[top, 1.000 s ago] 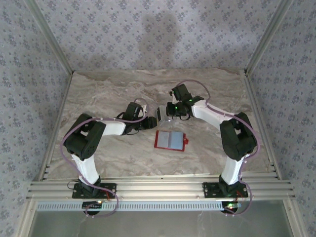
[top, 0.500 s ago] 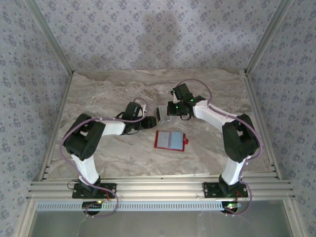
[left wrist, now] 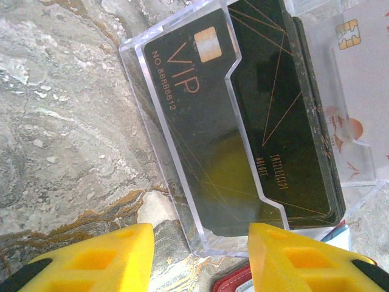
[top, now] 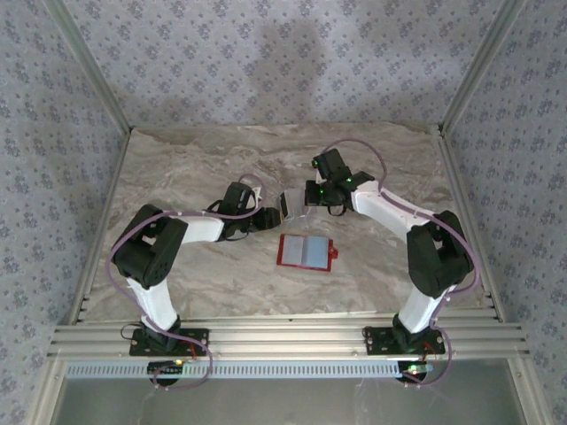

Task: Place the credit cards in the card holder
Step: Pick up the credit card from the storage box.

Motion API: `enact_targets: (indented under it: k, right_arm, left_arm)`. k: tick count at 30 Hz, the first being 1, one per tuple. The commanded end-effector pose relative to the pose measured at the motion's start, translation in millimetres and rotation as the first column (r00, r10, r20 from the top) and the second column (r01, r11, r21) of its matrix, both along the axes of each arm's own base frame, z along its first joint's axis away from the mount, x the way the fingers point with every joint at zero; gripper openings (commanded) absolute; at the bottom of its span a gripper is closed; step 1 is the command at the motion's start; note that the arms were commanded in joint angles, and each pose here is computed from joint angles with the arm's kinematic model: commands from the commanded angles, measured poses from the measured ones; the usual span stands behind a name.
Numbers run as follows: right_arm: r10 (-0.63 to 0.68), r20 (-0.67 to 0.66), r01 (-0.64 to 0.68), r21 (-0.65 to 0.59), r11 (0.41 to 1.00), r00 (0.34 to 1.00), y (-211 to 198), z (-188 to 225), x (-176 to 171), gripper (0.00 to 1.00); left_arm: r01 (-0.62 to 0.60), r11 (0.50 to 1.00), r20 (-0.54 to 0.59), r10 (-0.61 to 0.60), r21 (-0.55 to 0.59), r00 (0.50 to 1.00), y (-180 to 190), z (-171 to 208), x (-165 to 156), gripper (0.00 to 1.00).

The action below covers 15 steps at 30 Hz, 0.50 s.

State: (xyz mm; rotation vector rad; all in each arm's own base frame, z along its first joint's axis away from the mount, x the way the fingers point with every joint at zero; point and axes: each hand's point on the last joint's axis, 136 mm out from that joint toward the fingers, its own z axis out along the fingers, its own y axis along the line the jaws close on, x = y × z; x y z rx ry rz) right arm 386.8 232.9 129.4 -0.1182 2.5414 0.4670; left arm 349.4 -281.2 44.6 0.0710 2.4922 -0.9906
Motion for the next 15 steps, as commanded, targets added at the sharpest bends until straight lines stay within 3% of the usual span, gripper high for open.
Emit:
enact_targets:
  k: [1,15]
  right_arm:
    - [-0.039,0.046,0.04,-0.028,0.999,0.998,-16.2,17.6,-2.6,0.0]
    - [-0.07,0.115,0.069,0.018,0.997,0.991,-27.1,44.2,-16.2,0.0]
  left_arm:
    - [0.002,1.0,0.044,-0.001,-0.02,0.999,0.2,22.9,7.0,0.44]
    - [-0.044,0.999,0.067,0.046,-0.03,0.997,19.2,40.3,0.2,0.46]
